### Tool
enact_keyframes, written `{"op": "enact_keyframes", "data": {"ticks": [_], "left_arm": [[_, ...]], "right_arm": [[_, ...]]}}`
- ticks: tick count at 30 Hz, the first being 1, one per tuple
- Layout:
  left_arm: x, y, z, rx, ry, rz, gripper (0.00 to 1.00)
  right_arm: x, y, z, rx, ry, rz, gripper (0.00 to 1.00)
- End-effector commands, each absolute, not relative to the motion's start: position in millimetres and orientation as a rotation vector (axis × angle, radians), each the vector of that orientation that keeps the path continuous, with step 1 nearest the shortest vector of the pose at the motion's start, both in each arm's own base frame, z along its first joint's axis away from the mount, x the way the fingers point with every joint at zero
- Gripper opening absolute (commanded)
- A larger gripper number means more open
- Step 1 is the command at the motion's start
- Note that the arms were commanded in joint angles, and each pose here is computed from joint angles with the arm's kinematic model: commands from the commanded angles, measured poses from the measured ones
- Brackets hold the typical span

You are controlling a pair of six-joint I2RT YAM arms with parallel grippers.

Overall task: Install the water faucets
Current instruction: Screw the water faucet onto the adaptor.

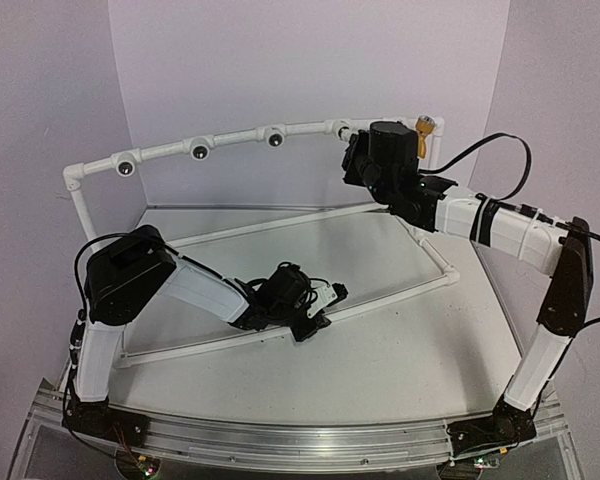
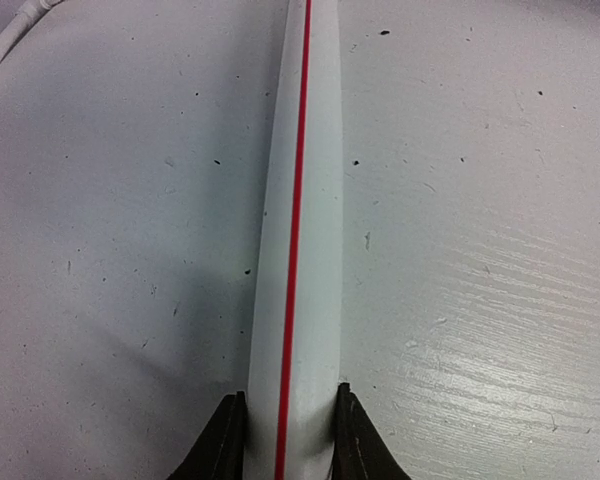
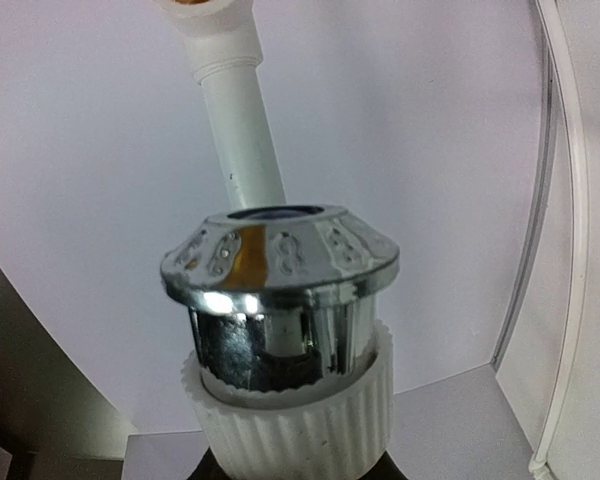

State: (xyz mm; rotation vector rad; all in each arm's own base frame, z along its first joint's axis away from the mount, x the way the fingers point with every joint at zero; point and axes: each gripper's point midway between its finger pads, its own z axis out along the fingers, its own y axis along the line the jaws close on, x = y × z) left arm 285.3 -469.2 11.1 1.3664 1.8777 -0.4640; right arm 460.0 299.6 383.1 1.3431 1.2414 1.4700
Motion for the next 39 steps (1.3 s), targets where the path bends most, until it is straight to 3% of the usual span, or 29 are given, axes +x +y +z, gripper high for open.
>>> {"op": "enact_keyframes", "data": {"ticks": [1,9,17,30,39], "left_arm": [[217.5,-385.9,-115.9,1.534,2.356,-0.26,0.0],[217.4,-385.7,-115.8,1.533,2.357,-0.257,0.0],[217.4,-385.2,-116.6,1.532,2.36,-0.254,0.0],[217.7,-385.4,-117.1,1.53,2.362,-0.253,0.0],[217.7,-386.0,-117.3,1.535,2.361,-0.253,0.0]], "right_arm": [[463.9,303.6,403.6,1.201,1.232,1.516,0.04],[450.5,305.4,407.6,1.034,1.288,1.356,0.08],[427.8,292.9,403.7,0.835,1.351,1.061,0.0],[419.5,297.6,419.0,0.37,1.33,0.606,0.0],[419.2,298.1,426.3,0.514,1.28,0.793,0.03]]}}
